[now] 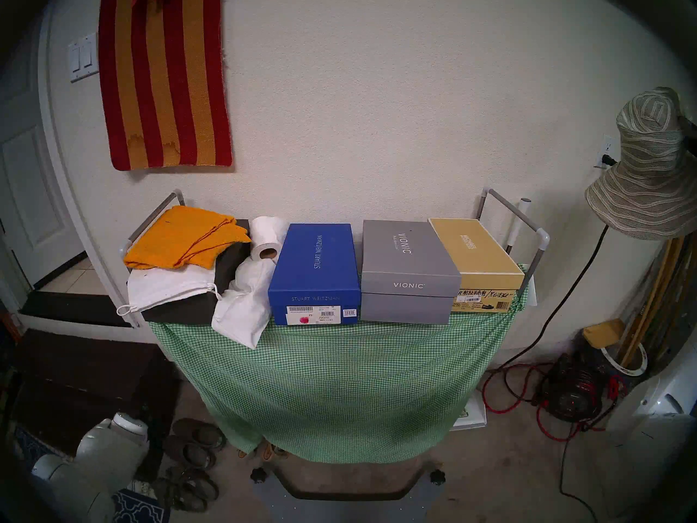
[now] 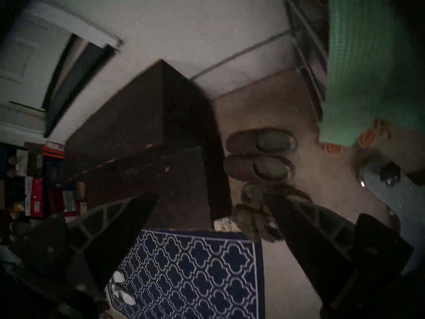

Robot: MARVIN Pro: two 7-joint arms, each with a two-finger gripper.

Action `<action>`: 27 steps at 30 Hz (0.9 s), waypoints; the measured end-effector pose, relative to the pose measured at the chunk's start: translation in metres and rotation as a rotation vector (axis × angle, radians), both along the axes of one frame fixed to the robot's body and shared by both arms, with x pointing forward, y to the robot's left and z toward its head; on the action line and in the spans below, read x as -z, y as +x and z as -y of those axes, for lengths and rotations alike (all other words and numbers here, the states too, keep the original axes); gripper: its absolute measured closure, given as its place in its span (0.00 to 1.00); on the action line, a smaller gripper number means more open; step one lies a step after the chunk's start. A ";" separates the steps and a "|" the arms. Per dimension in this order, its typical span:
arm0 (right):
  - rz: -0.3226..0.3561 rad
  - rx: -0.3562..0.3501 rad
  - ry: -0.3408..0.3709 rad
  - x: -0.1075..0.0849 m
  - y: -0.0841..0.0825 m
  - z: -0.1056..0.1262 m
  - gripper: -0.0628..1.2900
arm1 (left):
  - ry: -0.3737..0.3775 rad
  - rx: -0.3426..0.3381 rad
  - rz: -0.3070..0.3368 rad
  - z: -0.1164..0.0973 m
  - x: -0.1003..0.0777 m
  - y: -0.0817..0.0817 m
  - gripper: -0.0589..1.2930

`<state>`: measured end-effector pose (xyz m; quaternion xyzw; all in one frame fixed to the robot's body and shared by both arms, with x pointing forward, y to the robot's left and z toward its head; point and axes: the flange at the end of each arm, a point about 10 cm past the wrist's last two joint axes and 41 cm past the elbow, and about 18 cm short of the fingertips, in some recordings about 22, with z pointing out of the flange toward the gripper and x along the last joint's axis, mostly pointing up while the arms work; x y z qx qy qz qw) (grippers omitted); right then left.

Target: Lift the object off the cloth, cover the shoe rack with the cloth, put the object back

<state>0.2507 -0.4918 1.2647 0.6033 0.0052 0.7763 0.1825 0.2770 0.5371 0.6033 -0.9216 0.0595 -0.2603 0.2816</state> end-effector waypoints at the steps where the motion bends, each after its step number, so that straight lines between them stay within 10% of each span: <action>1: 0.000 0.000 0.000 0.000 0.000 0.000 0.97 | 0.009 -0.003 0.032 0.000 -0.004 0.003 0.02; 13: 0.000 0.002 -0.001 0.000 0.000 0.000 0.97 | 0.106 -0.046 0.387 -0.006 -0.056 0.021 0.02; 27: -0.001 0.006 -0.002 0.000 0.000 0.000 0.97 | 0.137 -0.138 0.518 -0.010 -0.089 0.005 0.02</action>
